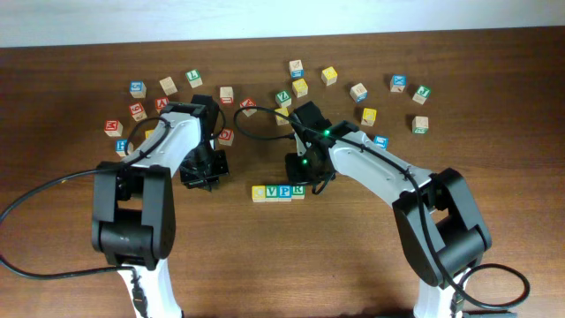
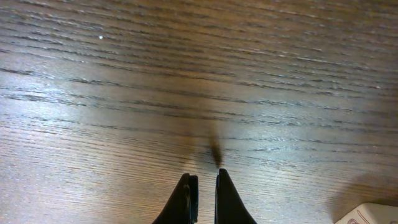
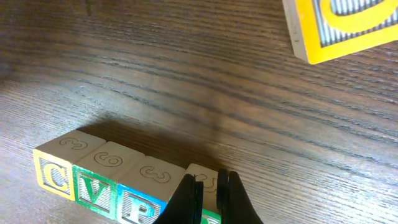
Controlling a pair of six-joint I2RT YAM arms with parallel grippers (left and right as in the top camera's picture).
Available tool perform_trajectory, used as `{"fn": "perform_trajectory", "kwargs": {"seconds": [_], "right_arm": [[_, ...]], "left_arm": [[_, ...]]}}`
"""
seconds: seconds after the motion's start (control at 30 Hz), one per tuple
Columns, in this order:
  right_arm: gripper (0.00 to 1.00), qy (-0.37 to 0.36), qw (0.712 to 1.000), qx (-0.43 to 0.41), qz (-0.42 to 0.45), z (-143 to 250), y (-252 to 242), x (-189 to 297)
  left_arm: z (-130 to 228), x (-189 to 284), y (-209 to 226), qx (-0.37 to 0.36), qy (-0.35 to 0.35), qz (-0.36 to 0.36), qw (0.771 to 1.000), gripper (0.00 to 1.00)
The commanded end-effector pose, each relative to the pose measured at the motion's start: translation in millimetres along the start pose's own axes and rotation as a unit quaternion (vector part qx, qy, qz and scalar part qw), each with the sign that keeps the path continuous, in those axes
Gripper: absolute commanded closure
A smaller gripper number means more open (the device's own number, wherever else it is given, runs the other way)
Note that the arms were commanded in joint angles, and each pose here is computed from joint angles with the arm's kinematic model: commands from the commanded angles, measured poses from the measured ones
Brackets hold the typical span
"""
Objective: Spell out CVPR
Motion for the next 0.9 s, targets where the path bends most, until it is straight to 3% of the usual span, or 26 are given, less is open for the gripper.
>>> {"fn": "perform_trajectory", "kwargs": {"seconds": [0.0,0.6,0.7,0.87], "right_arm": [[0.96,0.0,1.0,0.002,-0.023,-2.6,7.3,-0.4],[0.96,-0.008,1.0,-0.019,-0.003,-9.0,-10.8,7.8],[0.96,0.047,0.995,-0.091,0.011,-3.3,-53.6,37.8],[0.96,0.084,0.991,-0.102,0.006,20.1,-42.4,12.1]], "left_arm": [[-3.7,6.4,-0.5,0.008,-0.012,0.004,1.0,0.95],[-3.6,6.4,-0.7,0.008,-0.012,0.004,1.0,0.93],[-3.3,6.4,-0.9,0.008,-0.011,0.006,1.0,0.96],[16.3,5.5,-26.7,-0.032,0.019,0.043,0.998,1.0]]}}
Point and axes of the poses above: each gripper's point midway between its finger pads, its own x axis back along the fingers, its own y axis along the line the jaws close on, z = x × y, the point moved 10 cm from there along x, back along the fingers, and after that the axes turned 13 degrees about x, right-handed, at the moved point
